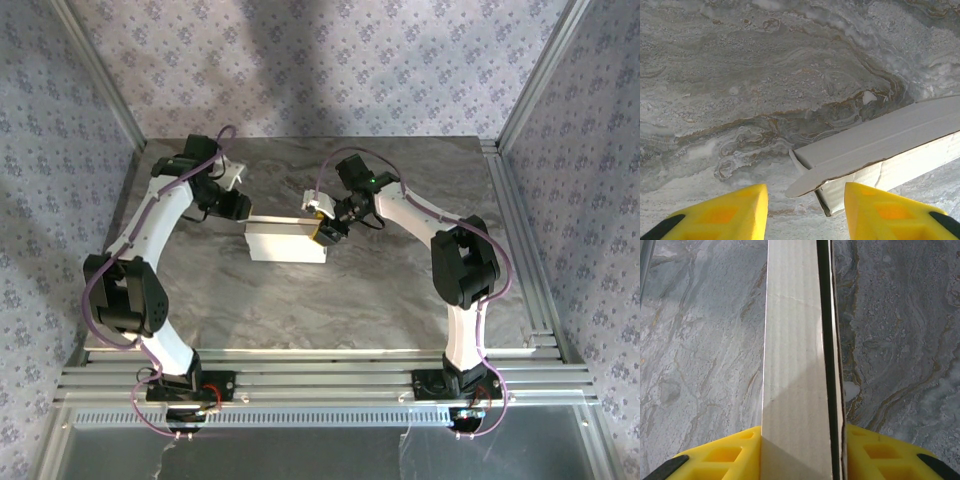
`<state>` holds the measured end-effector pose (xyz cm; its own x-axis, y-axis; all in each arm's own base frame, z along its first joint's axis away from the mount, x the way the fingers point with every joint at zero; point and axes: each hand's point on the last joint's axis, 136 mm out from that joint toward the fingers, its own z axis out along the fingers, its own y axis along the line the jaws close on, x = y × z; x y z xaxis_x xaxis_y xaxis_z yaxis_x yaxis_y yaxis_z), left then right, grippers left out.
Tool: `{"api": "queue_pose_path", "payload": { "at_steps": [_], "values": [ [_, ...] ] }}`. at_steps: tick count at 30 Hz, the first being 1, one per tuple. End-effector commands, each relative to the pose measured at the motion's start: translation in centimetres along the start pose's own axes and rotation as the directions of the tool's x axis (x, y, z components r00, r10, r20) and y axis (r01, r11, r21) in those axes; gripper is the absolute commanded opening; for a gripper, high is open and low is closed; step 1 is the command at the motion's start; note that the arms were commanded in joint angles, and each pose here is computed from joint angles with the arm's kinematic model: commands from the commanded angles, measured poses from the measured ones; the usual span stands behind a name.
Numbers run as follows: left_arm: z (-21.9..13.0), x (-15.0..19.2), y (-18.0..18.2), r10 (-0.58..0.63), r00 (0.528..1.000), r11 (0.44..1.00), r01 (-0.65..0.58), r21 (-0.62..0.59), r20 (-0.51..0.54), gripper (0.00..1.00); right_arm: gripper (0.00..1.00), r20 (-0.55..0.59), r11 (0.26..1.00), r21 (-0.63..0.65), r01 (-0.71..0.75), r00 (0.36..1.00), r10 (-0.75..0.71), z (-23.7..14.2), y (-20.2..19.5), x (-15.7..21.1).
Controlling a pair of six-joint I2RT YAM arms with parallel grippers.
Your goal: Fold the paper box
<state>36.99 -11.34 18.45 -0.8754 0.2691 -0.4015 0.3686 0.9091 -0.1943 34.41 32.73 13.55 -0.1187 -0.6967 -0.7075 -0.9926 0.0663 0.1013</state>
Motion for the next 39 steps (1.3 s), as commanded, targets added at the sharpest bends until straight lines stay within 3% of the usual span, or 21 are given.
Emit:
{"api": "queue_pose_path", "payload": {
  "at_steps": [1,14,29,39],
  "values": [
    [0.6,-0.1,-0.7,0.026,1.0,0.999,-0.026,0.032,-0.002,0.43,0.4,-0.009,0.998,-0.037,-0.041,0.999,0.041,0.4,0.4,0.6],
    [1.5,0.6,-1.7,0.02,0.999,0.998,-0.019,0.068,-0.024,0.41,0.39,-0.01,0.998,-0.04,-0.045,0.999,0.044,0.7,0.3,0.7],
    [2.5,1.0,-1.2,0.012,0.998,1.0,-0.011,0.024,-0.059,0.39,0.38,-0.011,0.997,-0.039,-0.061,0.998,0.061,0.7,-0.1,0.9],
    [2.8,0.9,-0.7,-0.005,0.998,1.0,0.004,-0.014,-0.067,0.29,0.38,-0.009,0.997,-0.036,-0.066,0.998,0.066,0.6,-0.3,1.0]
  ]
}}
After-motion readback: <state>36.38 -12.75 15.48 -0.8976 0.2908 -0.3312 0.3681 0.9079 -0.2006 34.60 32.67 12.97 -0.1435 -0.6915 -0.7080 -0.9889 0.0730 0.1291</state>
